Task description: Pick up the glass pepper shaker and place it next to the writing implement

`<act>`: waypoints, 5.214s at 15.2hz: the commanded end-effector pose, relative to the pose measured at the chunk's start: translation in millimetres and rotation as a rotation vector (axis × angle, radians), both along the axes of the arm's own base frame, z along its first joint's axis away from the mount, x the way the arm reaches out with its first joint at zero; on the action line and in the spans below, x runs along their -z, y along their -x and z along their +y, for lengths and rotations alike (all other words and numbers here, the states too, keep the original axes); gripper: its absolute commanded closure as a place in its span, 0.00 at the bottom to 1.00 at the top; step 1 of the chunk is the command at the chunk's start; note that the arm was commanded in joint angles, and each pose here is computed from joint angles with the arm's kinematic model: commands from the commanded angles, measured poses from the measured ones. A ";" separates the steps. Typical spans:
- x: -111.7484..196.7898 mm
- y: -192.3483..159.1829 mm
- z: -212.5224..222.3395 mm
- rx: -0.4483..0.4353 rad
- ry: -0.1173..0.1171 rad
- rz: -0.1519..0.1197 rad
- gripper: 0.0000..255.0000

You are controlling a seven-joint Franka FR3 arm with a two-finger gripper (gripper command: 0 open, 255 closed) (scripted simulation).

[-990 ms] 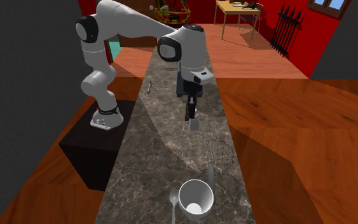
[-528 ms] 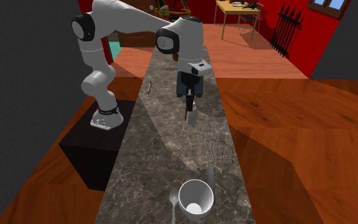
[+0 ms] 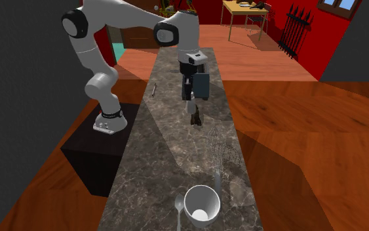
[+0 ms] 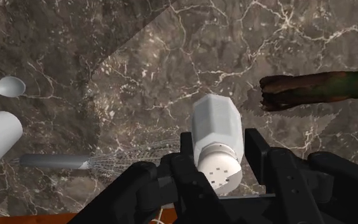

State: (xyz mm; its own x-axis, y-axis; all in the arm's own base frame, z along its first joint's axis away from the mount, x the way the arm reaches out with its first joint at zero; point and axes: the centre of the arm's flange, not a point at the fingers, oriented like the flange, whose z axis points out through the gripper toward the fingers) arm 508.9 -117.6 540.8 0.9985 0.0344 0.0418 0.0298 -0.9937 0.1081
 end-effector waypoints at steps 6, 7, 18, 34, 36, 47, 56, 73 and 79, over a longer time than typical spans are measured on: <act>-2.1 38.8 84.3 0.002 0.001 0.000 1.00; -2.1 44.3 96.3 0.002 0.001 0.000 1.00; -2.6 104.7 228.3 0.002 0.001 0.000 1.00; -3.2 192.6 420.3 0.002 0.001 0.000 1.00; -3.3 205.6 448.6 0.002 0.001 0.000 1.00; 54.7 205.6 448.6 0.002 0.001 0.000 1.00; 102.3 205.6 448.6 0.002 0.001 0.000 1.00; 167.1 205.6 448.6 0.002 0.001 0.000 1.00; 167.1 205.6 448.6 0.002 0.001 0.000 0.00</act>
